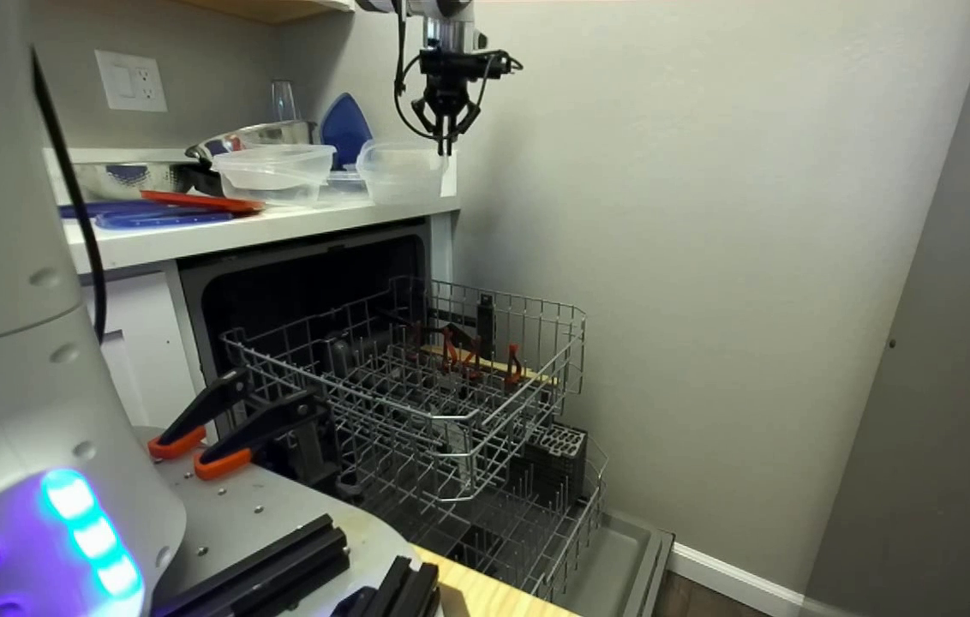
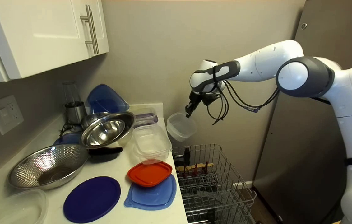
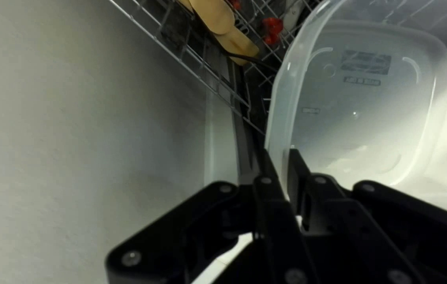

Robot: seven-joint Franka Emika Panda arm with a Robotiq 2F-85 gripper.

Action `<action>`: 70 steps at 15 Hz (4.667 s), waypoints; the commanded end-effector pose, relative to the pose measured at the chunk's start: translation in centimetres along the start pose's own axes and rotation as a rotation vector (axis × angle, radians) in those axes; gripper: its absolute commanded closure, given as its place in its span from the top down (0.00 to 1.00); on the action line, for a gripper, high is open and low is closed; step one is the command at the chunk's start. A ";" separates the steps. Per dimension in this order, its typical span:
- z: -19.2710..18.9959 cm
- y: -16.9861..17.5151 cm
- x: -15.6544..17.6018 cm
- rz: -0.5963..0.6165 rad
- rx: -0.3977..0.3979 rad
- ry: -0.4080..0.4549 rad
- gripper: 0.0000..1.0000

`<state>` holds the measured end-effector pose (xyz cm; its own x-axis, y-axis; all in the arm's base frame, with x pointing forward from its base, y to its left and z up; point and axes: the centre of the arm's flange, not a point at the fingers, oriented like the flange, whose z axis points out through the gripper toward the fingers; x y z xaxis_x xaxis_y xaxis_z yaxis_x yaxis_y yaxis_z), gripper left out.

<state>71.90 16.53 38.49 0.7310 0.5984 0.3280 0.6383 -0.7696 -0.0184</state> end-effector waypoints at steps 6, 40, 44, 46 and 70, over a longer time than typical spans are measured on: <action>-2.1 1.7 -9.4 0.144 -0.161 -0.162 0.04; 1.4 -0.7 -5.5 -0.481 -0.626 -0.371 0.04; 1.4 -0.9 -5.4 -0.484 -0.624 -0.369 0.04; 1.6 -1.2 -5.6 -0.482 -0.631 -0.359 0.04; 11.6 -17.4 -9.0 -0.508 -0.923 -0.297 0.03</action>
<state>58.98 31.11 23.99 0.5512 0.8217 -0.1445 0.5641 -0.2395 0.7902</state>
